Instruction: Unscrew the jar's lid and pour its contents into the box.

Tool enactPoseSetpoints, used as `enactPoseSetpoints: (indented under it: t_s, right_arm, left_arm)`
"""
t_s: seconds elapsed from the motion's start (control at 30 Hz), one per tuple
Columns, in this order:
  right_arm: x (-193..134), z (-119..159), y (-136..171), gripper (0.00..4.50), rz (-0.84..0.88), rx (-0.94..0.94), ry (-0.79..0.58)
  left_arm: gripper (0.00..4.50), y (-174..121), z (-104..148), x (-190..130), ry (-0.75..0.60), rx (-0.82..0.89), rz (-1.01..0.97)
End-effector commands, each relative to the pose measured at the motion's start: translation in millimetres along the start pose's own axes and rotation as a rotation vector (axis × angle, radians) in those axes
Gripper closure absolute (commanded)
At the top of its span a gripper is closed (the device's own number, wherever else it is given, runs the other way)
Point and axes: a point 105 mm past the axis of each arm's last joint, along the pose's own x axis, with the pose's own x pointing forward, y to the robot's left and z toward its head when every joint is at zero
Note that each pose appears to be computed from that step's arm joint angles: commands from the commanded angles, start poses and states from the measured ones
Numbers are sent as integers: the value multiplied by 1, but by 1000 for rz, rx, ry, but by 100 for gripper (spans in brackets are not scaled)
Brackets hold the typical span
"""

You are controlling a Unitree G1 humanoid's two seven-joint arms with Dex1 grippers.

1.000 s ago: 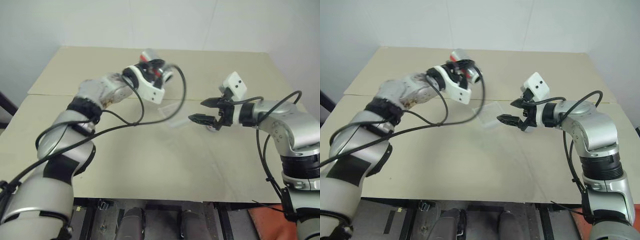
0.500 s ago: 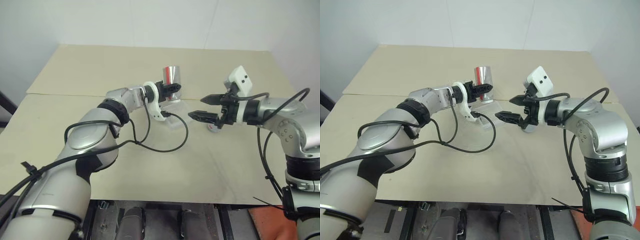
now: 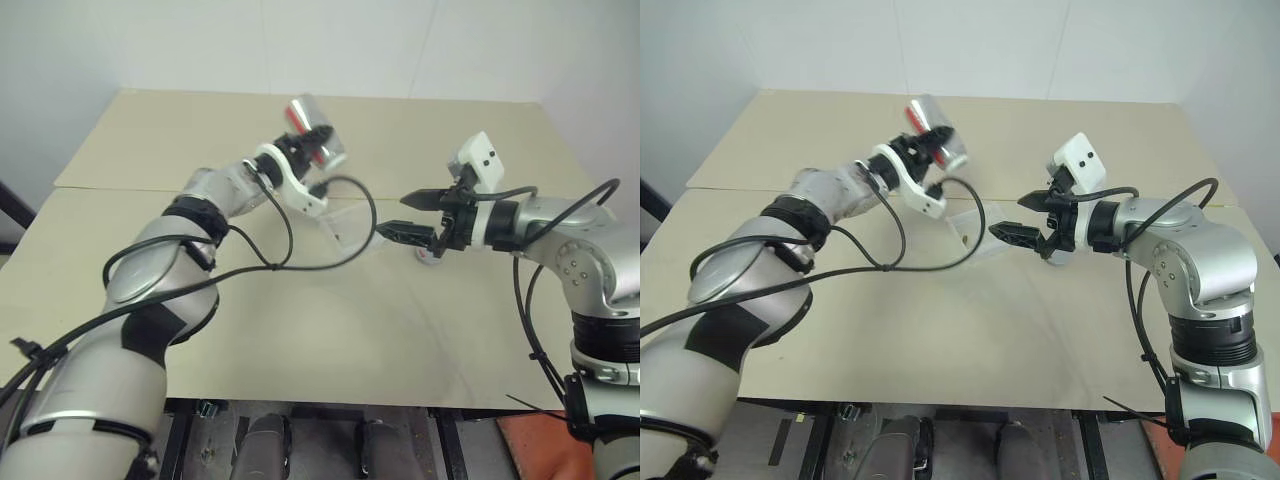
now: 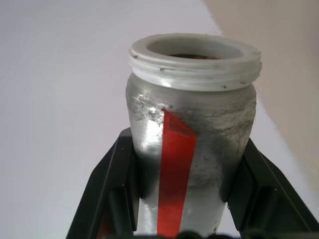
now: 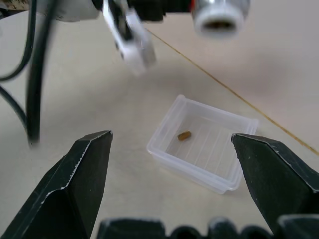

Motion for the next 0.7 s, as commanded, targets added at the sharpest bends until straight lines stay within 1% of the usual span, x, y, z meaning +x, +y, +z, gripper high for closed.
enactPoseSetpoints:
  t_s: [0.03, 0.07, 0.13, 0.17, 0.23, 0.27, 0.33, 0.43, 0.57, 0.63, 0.7]
  right_arm:
    - [-7, 17, -3, 5, -9, -40, -65]
    - [-7, 17, -3, 5, -8, -40, -66]
    - [-5, 17, -4, 5, -7, -44, -70]
    - [-5, 17, -4, 5, -6, -46, -71]
    - [-4, 18, -4, 5, -6, -46, -78]
    - [-4, 19, -4, 5, -5, -45, -82]
    - [-5, 19, -4, 5, -3, -44, -84]
    - [-4, 17, -4, 5, -6, -45, -76]
    - [-4, 16, -3, 5, -3, -42, -76]
    - [-4, 16, -3, 5, -3, -41, -76]
    - [-5, 16, -2, 5, -4, -40, -77]
  left_arm:
    - [260, 3, -9, -9, 39, -331, 23]
    - [260, -2, -11, -13, 47, -411, 11]
    - [260, -17, -18, -21, 117, -702, -5]
    - [260, -25, -21, -26, 149, -876, -6]
    - [260, -40, -23, -36, 187, -1175, 0]
    - [260, -44, -22, -40, 196, -1275, 4]
    - [260, -50, -21, -48, 216, -1405, 20]
    - [260, -57, -16, -59, 260, -1542, 53]
    - [260, -56, -5, -64, 275, -1717, 117]
    - [260, -57, 0, -66, 280, -1771, 133]
    - [260, -62, 6, -68, 297, -1787, 123]
